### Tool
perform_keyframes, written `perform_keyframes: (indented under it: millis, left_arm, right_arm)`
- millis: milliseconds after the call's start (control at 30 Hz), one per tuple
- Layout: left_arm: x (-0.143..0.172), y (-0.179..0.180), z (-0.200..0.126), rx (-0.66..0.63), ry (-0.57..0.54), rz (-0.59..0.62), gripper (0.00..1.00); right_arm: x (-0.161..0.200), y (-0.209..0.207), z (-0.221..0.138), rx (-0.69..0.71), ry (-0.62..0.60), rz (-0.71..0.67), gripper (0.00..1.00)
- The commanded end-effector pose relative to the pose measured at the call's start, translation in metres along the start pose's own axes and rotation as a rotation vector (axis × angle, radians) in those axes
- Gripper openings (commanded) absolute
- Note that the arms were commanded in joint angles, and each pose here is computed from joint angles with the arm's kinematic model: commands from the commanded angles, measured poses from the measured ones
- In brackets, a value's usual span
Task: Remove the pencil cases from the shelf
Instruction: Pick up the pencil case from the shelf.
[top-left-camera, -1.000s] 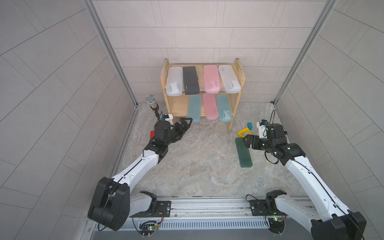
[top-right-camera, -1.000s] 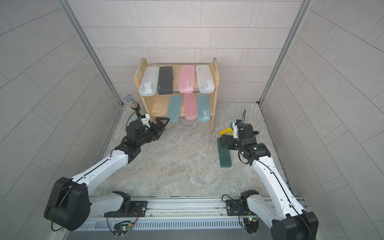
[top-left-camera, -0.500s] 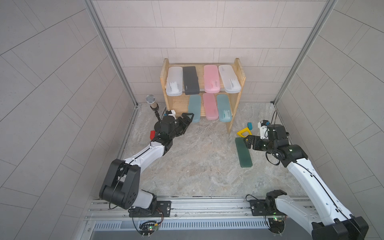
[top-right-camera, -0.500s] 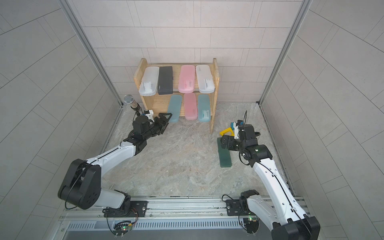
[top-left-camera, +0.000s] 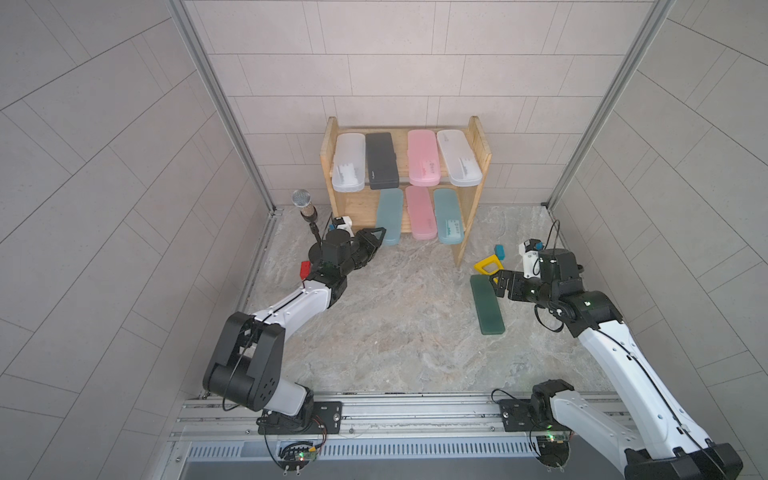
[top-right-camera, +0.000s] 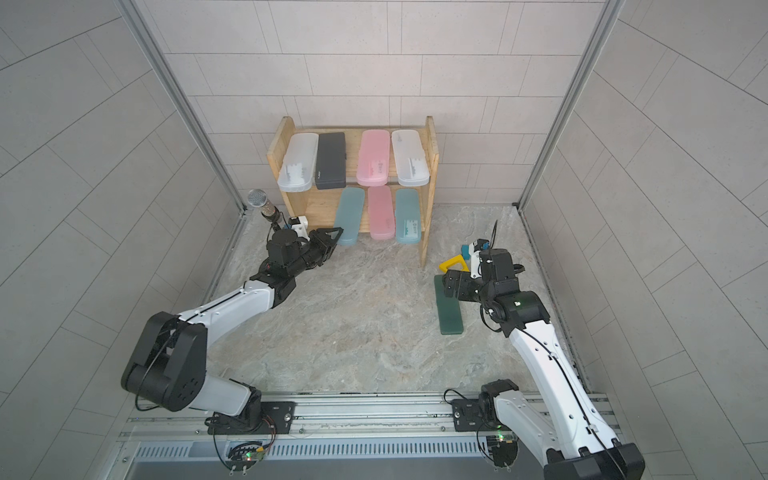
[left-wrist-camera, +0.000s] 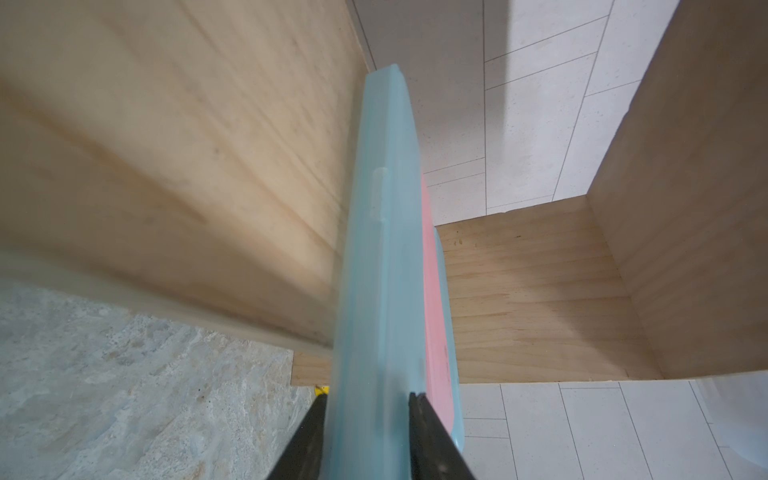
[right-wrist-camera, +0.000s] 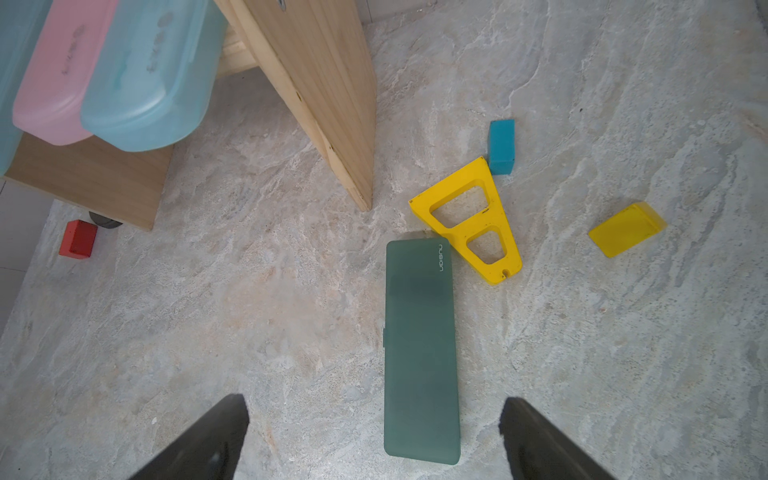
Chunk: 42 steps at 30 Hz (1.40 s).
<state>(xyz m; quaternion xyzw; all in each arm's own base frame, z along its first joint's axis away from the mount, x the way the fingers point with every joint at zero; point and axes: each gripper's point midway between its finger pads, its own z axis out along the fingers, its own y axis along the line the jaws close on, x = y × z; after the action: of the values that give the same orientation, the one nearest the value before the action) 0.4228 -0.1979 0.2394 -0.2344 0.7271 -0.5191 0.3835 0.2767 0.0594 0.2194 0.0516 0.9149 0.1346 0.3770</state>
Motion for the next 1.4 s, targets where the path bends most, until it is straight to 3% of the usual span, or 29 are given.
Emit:
perform_keyframes:
  millis: [0,200,333,567,933,1167,1367]
  left_arm:
    - [-0.001,-0.006,-0.004,0.0,-0.01,0.026,0.22]
    - [0.001,-0.003,-0.017,-0.003,-0.027,0.048,0.0]
    - [0.004,-0.011,-0.035,0.018,-0.037,0.113,0.0]
    - [0.006,-0.012,-0.104,0.021,-0.152,0.312,0.0]
    - [0.04,-0.033,-0.209,0.232,-0.262,0.599,0.0]
    - [0.05,-0.035,-0.23,0.306,-0.297,0.646,0.0]
    - [0.054,-0.04,-0.234,0.332,-0.29,0.688,0.0]
  right_arm:
    - [-0.005,0.0,-0.009,0.01,-0.019,-0.008,1.0]
    - [-0.01,0.005,-0.018,-0.017,-0.046,-0.002,1.0]
    - [-0.014,0.022,-0.025,-0.106,-0.062,0.04,1.0]
    - [-0.015,0.06,-0.042,-0.249,-0.108,0.07,1.0]
    - [-0.008,0.208,-0.046,-0.52,-0.181,0.016,0.99]
    - [-0.011,0.3,-0.049,-0.587,-0.19,-0.085,1.0]
    - [-0.014,0.345,-0.051,-0.608,-0.209,-0.12,1.0]
